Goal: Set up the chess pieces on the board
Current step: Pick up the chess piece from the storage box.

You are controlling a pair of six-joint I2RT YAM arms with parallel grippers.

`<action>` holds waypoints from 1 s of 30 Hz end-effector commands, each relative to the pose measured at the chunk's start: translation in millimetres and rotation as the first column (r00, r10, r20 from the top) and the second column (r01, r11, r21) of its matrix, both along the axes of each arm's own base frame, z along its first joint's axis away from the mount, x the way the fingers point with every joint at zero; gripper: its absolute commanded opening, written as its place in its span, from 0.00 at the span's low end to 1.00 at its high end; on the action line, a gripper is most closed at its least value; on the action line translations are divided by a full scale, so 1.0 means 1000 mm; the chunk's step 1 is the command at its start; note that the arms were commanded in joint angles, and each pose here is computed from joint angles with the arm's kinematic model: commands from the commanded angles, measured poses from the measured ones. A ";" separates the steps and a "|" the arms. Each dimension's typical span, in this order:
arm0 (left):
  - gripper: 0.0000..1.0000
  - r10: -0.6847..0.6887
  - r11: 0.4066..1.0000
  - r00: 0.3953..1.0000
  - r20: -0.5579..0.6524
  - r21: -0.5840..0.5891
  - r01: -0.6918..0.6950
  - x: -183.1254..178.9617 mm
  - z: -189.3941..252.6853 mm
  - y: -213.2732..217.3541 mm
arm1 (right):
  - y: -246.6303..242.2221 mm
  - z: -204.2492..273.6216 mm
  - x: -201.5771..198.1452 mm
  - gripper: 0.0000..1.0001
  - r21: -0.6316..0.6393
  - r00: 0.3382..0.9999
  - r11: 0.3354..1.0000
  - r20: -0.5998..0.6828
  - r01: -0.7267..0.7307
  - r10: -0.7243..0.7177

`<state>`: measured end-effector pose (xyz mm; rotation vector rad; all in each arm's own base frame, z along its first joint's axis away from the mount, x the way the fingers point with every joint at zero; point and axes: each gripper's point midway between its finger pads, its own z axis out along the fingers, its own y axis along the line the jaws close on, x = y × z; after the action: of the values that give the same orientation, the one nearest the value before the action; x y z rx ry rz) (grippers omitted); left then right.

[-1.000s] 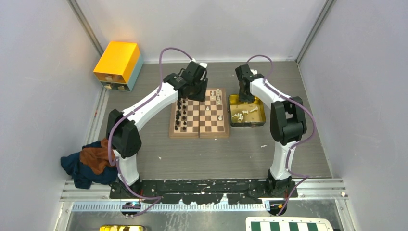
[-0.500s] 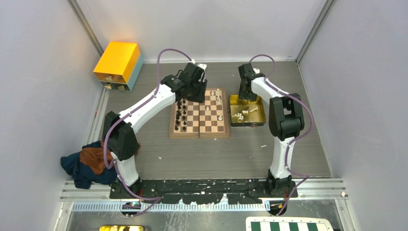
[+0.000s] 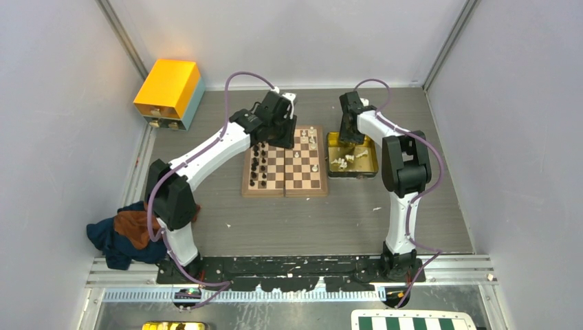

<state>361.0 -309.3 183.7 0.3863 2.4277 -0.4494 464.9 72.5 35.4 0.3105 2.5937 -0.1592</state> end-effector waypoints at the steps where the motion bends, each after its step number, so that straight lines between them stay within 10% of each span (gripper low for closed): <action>1: 0.31 -0.029 0.994 0.996 0.079 -0.098 0.037 -0.003 0.032 -0.007 | -0.001 0.016 0.025 0.48 0.009 0.995 1.000 0.096 0.004 -0.004; 17: 0.31 -0.014 0.990 0.994 0.105 -0.136 0.028 -0.016 0.021 0.001 | -0.006 0.001 0.032 0.44 -0.036 0.995 0.998 0.086 -0.045 0.048; 30: 0.31 0.010 0.989 0.995 0.104 -0.149 0.006 -0.015 0.029 0.001 | -0.001 0.006 0.021 0.08 0.006 0.997 0.999 0.066 -0.045 0.044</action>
<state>340.2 -301.4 173.4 0.3602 2.3727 -0.5368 485.9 73.2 29.4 0.2284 2.5540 -0.1372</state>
